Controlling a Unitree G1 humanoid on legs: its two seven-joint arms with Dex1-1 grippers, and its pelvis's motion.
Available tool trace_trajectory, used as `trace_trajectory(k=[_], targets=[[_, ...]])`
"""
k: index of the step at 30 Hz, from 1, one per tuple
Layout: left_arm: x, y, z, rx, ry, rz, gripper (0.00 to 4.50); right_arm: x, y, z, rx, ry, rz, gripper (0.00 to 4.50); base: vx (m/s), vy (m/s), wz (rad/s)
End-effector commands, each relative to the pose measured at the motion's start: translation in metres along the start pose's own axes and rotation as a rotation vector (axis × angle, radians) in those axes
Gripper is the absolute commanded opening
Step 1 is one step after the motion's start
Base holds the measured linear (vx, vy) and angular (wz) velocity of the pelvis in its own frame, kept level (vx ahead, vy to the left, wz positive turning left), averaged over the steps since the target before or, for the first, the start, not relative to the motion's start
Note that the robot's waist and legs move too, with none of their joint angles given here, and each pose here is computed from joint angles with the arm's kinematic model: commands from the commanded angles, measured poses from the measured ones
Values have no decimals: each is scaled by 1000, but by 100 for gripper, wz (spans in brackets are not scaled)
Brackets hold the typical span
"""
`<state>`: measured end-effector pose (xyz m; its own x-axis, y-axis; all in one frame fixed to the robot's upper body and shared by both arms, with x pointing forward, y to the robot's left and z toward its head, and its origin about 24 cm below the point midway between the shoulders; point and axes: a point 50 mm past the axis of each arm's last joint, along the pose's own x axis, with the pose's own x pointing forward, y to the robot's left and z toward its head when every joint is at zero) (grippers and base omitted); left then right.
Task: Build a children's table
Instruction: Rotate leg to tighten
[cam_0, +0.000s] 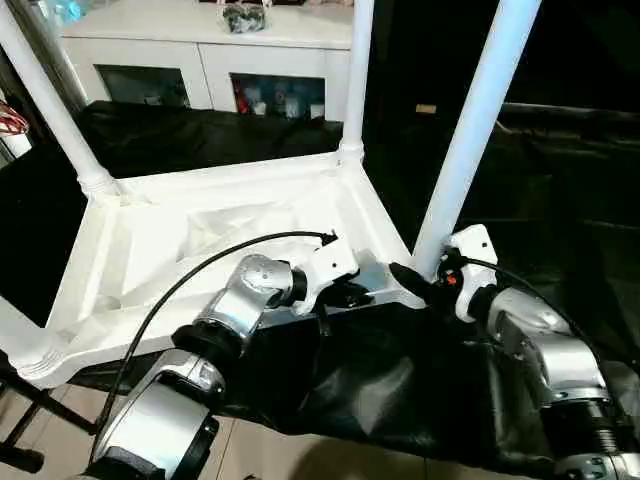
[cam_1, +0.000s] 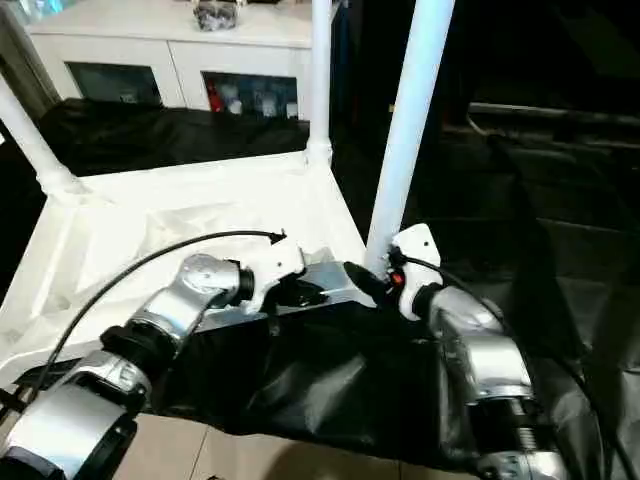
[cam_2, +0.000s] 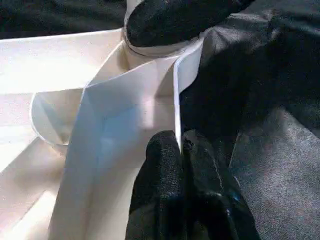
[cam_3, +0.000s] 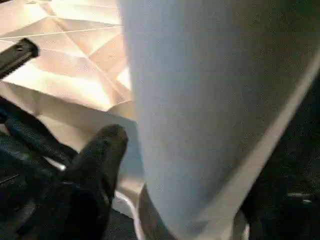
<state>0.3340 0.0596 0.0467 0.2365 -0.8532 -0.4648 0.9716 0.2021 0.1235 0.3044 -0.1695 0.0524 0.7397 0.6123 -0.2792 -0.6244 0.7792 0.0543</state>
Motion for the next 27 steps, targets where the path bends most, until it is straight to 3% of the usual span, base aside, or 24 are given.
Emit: trace_trajectory(k=[1, 4, 6, 7, 8, 9, 16, 27], targets=[[3, -1, 15, 51, -58, -12, 0, 8, 25, -12, 35, 49, 161, 371, 0, 0, 0], [2, 0, 14, 47, -58, -17, 0, 5, 25, -12, 34, 55, 178, 399, 0, 0, 0], [2, 0, 14, 48, -59, -18, 0, 4, 25, -12, 35, 56, 180, 356, 0, 0, 0], [-12, -3, 7, 75, -48, -123, 0, -17, 15, -14, -13, 103, 296, 356, 0, 0, 0], [-18, -4, 4, 84, -43, -164, 0, -24, 11, -14, -30, 125, 339, 364, 0, 0, 0], [-20, -4, 3, 86, -42, -178, 0, -27, 10, -14, -35, 132, 354, 335, 0, 0, 0], [-25, -4, -1, 91, -27, -188, 0, -30, 7, -14, -61, 161, 369, 277, 0, 0, 0], [-24, -6, 0, 98, -27, -186, 0, -29, 9, -13, -66, 153, 405, 247, 0, 0, 0]])
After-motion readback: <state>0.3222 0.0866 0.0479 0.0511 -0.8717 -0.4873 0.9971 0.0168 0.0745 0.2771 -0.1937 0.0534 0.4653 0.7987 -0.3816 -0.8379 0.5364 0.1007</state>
